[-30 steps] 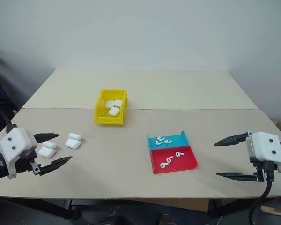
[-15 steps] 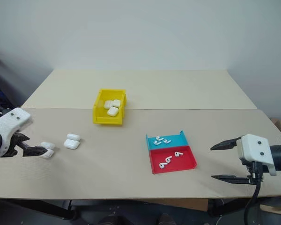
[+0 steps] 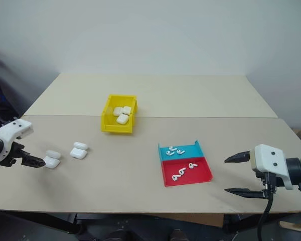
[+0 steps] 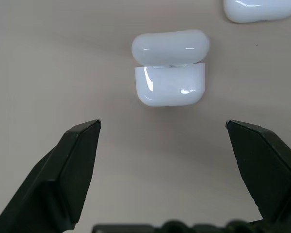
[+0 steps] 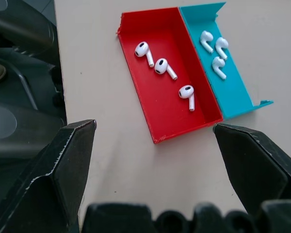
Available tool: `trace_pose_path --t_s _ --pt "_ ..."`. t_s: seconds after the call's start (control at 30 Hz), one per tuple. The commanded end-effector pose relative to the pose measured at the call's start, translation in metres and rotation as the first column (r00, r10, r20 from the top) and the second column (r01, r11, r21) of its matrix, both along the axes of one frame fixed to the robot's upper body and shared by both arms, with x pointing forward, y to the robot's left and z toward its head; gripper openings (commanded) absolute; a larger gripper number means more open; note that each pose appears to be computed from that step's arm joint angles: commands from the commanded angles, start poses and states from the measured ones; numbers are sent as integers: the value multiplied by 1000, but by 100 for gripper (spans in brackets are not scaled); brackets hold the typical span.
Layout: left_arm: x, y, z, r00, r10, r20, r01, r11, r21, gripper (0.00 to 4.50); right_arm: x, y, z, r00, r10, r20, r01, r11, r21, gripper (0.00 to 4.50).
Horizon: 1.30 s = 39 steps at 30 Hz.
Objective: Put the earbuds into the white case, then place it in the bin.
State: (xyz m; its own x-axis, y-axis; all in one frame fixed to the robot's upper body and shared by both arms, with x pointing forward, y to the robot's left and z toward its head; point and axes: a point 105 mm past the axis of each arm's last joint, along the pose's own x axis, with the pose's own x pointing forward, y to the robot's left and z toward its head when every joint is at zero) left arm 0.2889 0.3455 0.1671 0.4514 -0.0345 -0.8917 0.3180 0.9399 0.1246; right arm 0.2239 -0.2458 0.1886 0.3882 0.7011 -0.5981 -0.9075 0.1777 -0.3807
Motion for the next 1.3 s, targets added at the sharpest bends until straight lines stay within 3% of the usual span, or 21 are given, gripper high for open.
trace_pose_path --t_s 0.03,0.97,1.3 --pt "3 8 2 1000 16 -19 -15 1000 14 450 0 2 3 1000 -1 27 1 1000 -7 447" --pt "43 -8 -26 995 -25 -94 24 1000 -21 450 3 3 -4 999 -38 33 39 999 -28 447" --pt "40 -7 -31 989 -51 -140 53 999 7 450 0 0 -6 998 -63 26 64 997 -42 447"
